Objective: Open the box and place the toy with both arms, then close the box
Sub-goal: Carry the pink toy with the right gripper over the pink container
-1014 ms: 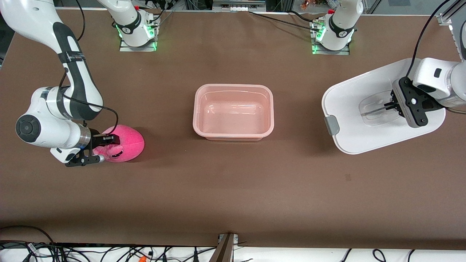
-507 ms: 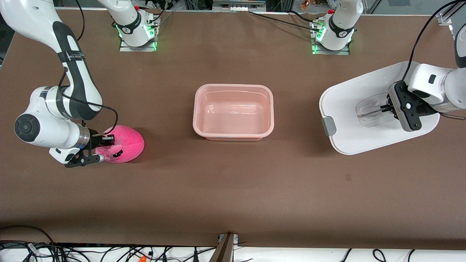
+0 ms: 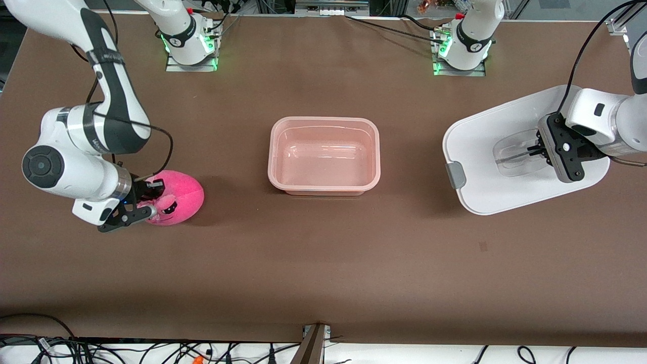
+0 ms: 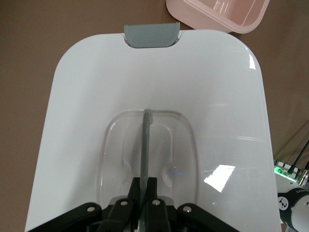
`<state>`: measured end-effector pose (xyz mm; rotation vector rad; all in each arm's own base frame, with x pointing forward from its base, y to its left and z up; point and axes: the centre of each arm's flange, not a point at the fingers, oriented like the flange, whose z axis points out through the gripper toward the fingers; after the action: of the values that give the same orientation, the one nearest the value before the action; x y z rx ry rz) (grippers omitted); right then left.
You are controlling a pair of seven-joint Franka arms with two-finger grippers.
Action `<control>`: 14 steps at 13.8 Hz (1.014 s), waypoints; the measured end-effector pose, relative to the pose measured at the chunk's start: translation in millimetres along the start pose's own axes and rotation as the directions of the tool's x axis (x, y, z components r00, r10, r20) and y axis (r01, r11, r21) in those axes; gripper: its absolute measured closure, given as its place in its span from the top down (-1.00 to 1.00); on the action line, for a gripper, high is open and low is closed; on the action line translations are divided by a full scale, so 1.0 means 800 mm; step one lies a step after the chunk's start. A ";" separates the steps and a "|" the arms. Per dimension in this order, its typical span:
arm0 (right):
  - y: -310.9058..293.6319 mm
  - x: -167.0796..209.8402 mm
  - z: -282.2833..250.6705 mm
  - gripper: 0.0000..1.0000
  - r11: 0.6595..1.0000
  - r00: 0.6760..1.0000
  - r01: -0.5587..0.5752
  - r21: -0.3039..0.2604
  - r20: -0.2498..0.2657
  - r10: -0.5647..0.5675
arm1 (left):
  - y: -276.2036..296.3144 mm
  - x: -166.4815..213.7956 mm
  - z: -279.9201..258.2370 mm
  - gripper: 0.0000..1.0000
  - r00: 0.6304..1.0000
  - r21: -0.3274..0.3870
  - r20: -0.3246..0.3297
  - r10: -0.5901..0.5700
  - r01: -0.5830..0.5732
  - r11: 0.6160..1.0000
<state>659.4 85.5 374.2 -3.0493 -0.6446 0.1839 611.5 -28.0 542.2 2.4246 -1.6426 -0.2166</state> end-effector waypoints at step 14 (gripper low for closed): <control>-0.451 0.000 -0.124 -0.85 0.731 0.739 0.674 -0.106 0.108 -0.665 | -0.013 -0.015 0.007 -0.86 1.000 -0.014 -0.006 -0.020 0.020 1.000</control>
<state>525.8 415.8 488.4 -2.6913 -1.7717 0.2181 614.8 -13.9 534.4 2.4304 -1.6092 -0.2233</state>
